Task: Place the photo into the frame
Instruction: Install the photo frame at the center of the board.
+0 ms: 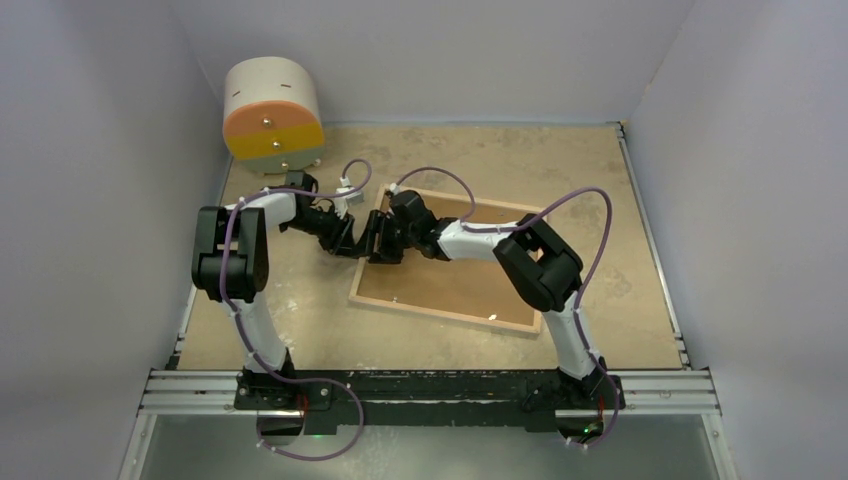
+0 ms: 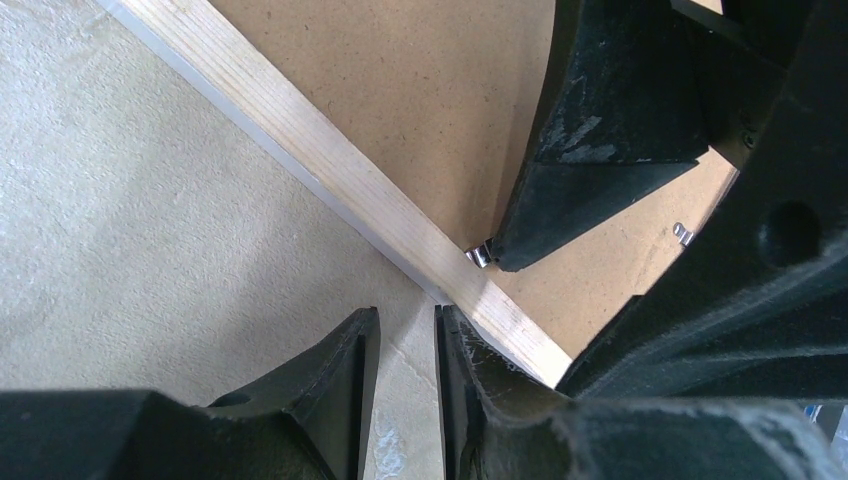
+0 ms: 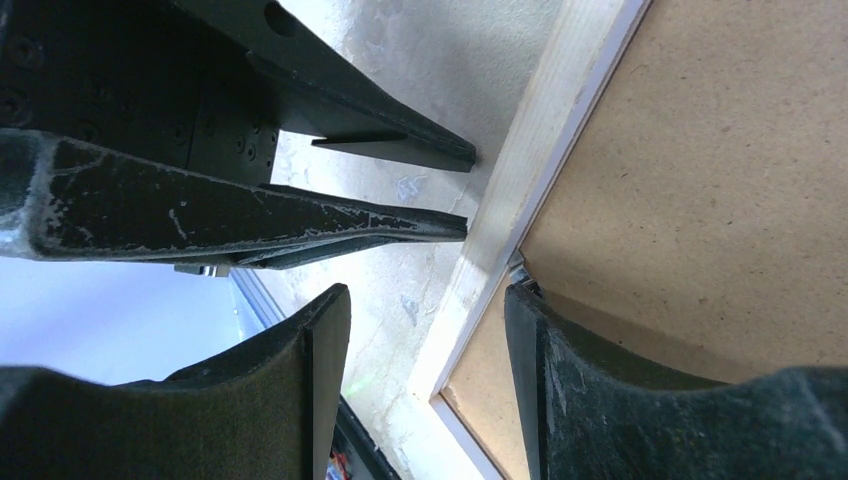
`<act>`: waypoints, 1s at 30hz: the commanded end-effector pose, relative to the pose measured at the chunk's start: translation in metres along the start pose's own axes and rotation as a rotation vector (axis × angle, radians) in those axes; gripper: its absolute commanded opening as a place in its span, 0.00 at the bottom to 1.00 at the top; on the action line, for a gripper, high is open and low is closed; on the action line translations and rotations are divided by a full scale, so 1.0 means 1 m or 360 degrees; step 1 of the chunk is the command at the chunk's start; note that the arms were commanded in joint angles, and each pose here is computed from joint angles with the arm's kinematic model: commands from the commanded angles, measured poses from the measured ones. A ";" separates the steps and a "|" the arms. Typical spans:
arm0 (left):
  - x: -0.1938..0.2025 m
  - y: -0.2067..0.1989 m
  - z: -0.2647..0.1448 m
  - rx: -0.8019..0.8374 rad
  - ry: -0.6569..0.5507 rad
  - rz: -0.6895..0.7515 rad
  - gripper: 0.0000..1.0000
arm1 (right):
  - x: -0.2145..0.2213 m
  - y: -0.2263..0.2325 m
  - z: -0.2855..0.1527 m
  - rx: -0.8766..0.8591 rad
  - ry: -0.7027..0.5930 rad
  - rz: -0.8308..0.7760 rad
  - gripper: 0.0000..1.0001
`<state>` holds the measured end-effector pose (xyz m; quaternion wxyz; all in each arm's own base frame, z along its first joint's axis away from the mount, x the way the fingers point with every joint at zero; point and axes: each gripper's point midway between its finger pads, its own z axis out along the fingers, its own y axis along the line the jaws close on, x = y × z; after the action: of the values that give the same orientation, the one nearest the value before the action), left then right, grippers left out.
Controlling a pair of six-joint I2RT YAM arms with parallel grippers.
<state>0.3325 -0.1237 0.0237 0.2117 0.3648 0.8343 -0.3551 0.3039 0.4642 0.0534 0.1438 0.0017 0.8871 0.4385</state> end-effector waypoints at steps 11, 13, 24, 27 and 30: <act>0.013 -0.004 0.003 -0.0014 0.0073 0.0009 0.29 | -0.041 0.014 -0.021 -0.0060 -0.0057 -0.0101 0.61; 0.013 -0.004 0.003 -0.0011 0.0072 0.0009 0.29 | -0.039 0.009 -0.018 -0.0048 -0.0037 -0.0101 0.61; 0.012 -0.003 0.004 -0.0012 0.0070 0.0004 0.28 | -0.021 -0.010 0.003 -0.0020 0.0025 -0.0106 0.60; 0.011 -0.003 0.003 -0.0015 0.0068 0.0005 0.28 | -0.015 -0.011 0.006 -0.0024 0.0046 -0.0102 0.60; 0.011 -0.003 0.003 -0.0019 0.0064 0.0006 0.27 | -0.009 -0.010 0.008 -0.0032 0.0070 -0.0097 0.59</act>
<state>0.3330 -0.1236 0.0235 0.2123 0.3662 0.8345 -0.3526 0.3276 0.4553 0.0519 0.1572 -0.0225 0.8843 0.4391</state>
